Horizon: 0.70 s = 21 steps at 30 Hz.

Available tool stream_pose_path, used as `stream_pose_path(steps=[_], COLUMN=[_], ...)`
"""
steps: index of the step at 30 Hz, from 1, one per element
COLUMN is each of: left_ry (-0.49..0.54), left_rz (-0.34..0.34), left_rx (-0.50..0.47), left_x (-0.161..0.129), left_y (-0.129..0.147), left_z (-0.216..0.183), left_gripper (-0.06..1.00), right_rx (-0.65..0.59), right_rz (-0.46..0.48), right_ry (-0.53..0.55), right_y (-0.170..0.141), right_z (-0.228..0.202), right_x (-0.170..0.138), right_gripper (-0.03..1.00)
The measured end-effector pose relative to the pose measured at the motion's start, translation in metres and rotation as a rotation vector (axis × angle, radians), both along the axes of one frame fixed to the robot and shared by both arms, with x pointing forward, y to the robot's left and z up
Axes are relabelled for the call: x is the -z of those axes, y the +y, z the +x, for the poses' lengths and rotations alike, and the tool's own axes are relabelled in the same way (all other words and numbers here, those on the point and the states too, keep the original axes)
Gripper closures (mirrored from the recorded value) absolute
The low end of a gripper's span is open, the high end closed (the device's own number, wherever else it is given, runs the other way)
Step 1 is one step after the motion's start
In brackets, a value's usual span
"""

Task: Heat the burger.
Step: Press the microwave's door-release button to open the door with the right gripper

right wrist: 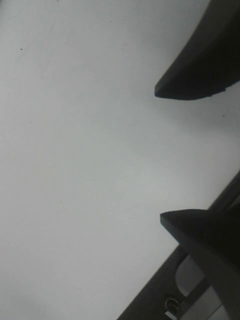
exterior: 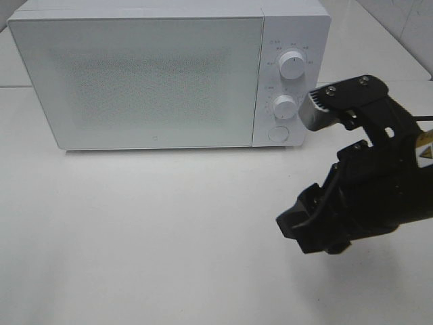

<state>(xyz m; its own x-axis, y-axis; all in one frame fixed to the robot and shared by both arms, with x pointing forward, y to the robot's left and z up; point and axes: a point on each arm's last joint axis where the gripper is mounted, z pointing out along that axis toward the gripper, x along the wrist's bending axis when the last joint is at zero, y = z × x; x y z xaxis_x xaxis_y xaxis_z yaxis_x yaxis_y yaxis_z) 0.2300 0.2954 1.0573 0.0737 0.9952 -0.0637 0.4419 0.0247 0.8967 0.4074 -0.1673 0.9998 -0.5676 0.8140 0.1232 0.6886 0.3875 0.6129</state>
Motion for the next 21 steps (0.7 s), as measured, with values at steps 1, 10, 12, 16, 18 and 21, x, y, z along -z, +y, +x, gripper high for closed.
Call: stream_pose_path(steps=[1, 10, 12, 16, 18, 21], left_ry=[0.0, 0.0, 0.0, 0.0, 0.0, 0.0], left_rz=[0.0, 0.0, 0.0, 0.0, 0.0, 0.0], left_rx=[0.0, 0.0, 0.0, 0.0, 0.0, 0.0], left_x=[0.0, 0.0, 0.0, 0.0, 0.0, 0.0], left_y=[0.0, 0.0, 0.0, 0.0, 0.0, 0.0], left_z=[0.0, 0.0, 0.0, 0.0, 0.0, 0.0], left_gripper=[-0.04, -0.04, -0.04, -0.04, -0.04, -0.04], right_rx=[-0.004, 0.001, -0.005, -0.01, -0.005, 0.008], right_rz=[-0.009, 0.019, 0.029, 0.026, 0.03, 0.048], right_ry=[0.009, 0.015, 0.004, 0.0, -0.014, -0.059], right_y=[-0.003, -0.024, -0.036, -0.046, -0.053, -0.066], right_z=[-0.004, -0.036, -0.053, -0.067, -0.076, -0.092], right_x=[-0.004, -0.032, -0.044, -0.05, -0.055, -0.063], right_gripper=[0.33, 0.2, 0.16, 0.16, 0.15, 0.15])
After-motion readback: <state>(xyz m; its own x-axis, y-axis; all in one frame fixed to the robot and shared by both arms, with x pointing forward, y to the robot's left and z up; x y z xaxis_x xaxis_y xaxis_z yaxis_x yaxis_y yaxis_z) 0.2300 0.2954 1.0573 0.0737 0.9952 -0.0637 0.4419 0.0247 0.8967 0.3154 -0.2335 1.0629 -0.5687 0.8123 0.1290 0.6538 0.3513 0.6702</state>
